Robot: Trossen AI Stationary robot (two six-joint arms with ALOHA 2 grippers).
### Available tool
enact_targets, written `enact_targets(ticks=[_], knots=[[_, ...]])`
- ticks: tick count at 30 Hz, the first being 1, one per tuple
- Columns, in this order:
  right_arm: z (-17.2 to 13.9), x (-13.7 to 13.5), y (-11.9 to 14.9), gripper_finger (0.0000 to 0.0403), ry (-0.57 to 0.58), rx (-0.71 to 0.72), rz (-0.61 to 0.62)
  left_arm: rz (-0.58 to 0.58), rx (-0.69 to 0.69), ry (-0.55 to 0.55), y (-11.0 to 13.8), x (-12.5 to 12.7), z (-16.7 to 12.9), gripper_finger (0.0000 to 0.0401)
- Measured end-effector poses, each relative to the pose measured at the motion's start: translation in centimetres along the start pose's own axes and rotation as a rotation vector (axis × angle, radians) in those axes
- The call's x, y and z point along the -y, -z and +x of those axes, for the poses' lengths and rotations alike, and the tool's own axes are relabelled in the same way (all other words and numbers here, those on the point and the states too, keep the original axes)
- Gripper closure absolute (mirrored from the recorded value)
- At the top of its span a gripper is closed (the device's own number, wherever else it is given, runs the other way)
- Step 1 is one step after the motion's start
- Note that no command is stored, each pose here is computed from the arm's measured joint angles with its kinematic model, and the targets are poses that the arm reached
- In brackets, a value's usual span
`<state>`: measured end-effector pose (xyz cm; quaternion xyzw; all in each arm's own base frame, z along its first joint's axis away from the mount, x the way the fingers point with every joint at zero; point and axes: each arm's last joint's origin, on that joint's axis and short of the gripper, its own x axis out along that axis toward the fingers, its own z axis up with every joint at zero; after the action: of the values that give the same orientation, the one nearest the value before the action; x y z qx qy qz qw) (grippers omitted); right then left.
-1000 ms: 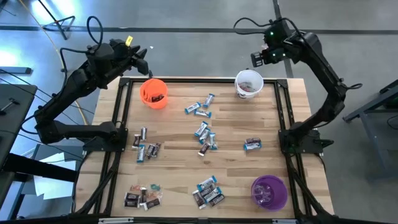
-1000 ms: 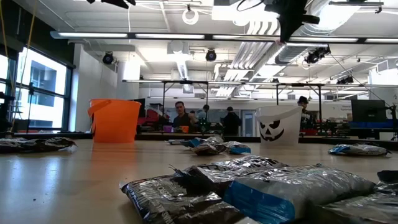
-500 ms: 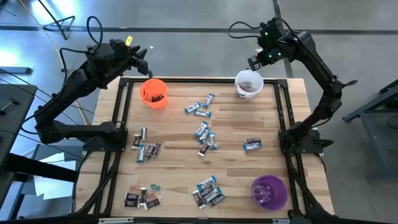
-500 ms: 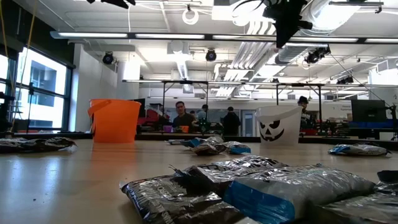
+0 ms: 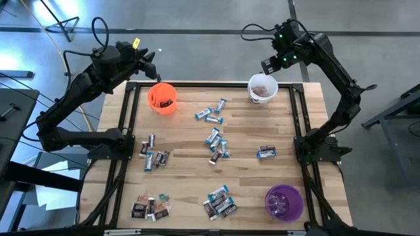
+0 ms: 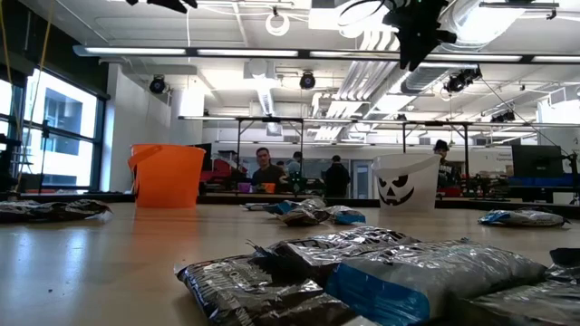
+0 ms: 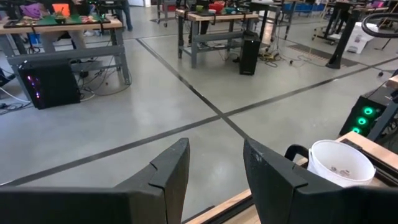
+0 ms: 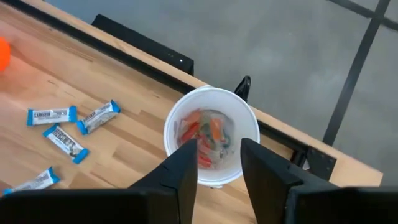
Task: Sort candy
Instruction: Put the orange gummy into the white bucket
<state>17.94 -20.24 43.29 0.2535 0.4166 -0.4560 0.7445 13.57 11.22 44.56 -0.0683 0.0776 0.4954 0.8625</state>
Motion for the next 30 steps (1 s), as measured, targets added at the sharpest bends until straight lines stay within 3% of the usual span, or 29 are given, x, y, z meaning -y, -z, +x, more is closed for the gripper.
enact_targets(ticks=[8,16,26,30], knots=[[-0.5,-2.1,2.1,0.0286,-0.097,-0.176,0.005,-0.011,-0.162,0.199,1.4,0.4,-0.2,0.0261],[-1.8,-6.6,3.9,0.0286,-0.250,-0.228,-0.026,-0.005,-0.351,0.328,2.9,0.5,-0.6,0.0261],[-3.6,-11.1,6.9,0.0286,-0.255,-0.240,-0.001,0.080,-0.751,0.356,6.2,0.2,-2.7,0.0261],[-4.3,-12.3,7.9,0.0286,-0.251,-0.235,0.010,0.100,-0.833,0.368,6.9,0.4,-3.5,0.0261]])
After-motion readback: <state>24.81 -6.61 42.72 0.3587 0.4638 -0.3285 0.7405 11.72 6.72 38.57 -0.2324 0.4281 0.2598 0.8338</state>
